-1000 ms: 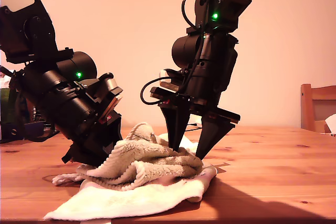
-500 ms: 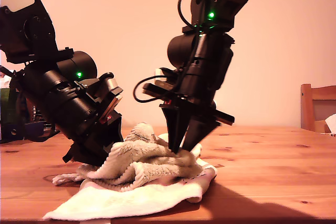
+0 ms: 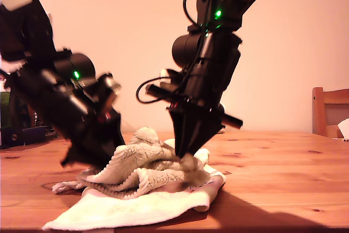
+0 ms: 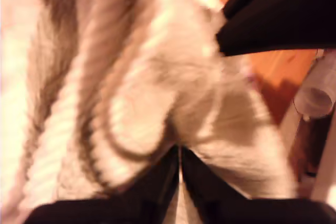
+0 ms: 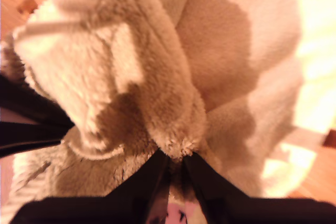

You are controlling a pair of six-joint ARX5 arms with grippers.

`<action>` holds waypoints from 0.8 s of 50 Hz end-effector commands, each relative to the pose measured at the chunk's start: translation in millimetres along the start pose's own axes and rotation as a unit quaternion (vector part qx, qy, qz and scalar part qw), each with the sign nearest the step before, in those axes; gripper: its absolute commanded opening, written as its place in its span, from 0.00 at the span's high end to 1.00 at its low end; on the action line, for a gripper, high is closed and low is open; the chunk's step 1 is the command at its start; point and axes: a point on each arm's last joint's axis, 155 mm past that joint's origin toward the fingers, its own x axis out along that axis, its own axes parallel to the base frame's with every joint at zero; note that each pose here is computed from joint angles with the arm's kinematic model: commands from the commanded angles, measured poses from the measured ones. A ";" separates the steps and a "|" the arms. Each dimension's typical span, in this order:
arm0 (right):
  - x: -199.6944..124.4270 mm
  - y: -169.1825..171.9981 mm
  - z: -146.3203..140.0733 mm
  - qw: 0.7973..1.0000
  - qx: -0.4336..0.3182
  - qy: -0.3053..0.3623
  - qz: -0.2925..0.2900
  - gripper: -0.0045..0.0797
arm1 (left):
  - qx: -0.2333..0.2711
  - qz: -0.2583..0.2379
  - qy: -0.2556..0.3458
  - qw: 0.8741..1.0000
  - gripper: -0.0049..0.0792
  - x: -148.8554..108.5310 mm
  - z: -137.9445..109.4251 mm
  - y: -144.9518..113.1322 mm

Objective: Fold the tea towel in front of you. After folding it, place it to the right side.

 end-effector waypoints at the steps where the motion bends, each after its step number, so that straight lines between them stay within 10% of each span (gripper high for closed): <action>1: -26.2 4.4 6.4 1.000 -0.003 -0.030 0.004 0.96 | 0.016 -0.002 -0.017 1.000 0.97 -11.8 7.3 -9.8; 40: -94.0 -23.4 4.6 0.996 0.039 -0.076 -0.005 0.96 | 0.045 0.018 -0.025 0.998 0.97 -14.0 13.2 -12.9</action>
